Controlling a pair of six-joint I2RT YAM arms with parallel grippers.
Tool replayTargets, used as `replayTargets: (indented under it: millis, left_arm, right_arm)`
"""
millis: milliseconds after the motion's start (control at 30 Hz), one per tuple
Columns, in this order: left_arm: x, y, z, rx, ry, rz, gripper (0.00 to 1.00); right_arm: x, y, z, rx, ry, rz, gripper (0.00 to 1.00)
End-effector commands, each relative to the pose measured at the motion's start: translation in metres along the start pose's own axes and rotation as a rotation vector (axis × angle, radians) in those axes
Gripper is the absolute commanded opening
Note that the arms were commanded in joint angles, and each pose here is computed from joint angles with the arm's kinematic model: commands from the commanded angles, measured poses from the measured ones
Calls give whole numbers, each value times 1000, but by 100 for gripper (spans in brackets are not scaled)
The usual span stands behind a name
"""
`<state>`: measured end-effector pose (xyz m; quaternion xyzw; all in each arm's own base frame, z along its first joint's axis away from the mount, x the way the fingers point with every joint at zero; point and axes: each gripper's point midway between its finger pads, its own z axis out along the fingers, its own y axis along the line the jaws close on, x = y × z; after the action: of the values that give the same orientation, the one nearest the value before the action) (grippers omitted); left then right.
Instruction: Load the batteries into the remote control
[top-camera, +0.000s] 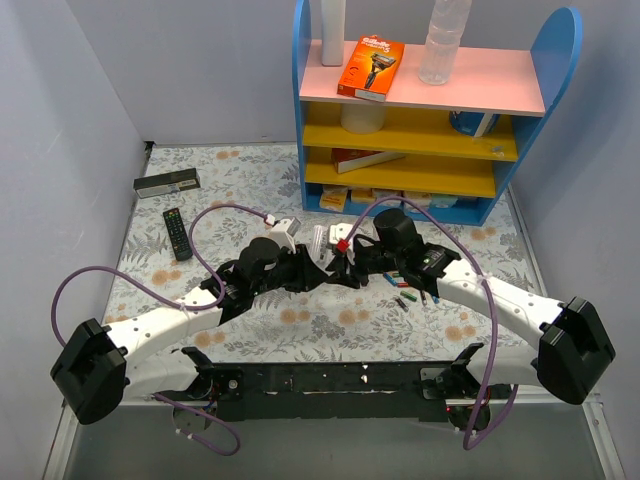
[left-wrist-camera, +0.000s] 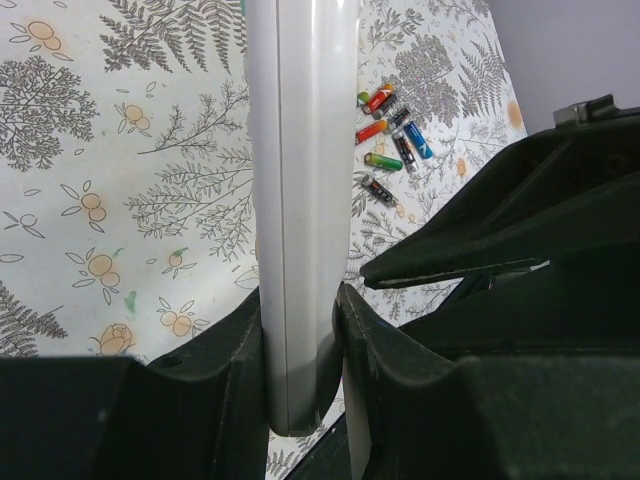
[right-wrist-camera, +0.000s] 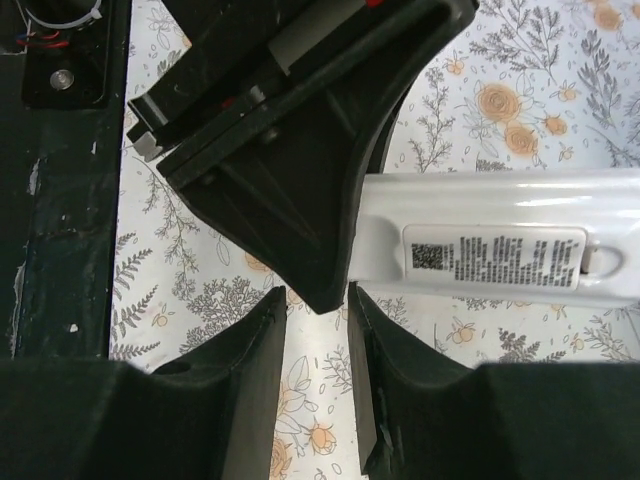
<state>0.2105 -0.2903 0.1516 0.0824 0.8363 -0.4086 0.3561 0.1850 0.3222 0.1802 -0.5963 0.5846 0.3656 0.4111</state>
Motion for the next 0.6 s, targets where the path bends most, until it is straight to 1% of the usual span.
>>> replayTargets:
  millis: [0,67,100,167,200,300,400,567]
  left_arm:
    - [-19,-6,0,3,-58,-4,0]
    - [-16,-6,-1,6,-45,0,0]
    - [-15,-6,-1,7,-41,7,0]
    - [-14,-5,-2,7,-37,14,0]
    - [-13,-7,-2,16,-33,22,0]
    - [-12,-8,-4,27,-28,39,0]
    - [-12,-11,-4,41,-24,51,0]
    - [-15,-18,-6,78,-32,73,0]
  right_arm:
    - [4,2,-1,21,-17,27,41]
    - [-11,-9,-6,90,-69,-18,47]
    - [-14,-13,-9,114,-81,-29,53]
    - [-21,-23,-16,180,-89,-58,60]
    - [-23,-27,-19,203,-88,-70,67]
    - [-33,-41,-26,283,-94,-117,74]
    - [-42,-50,-32,328,-120,-149,78]
    - [-47,-50,-26,283,-114,-175,81]
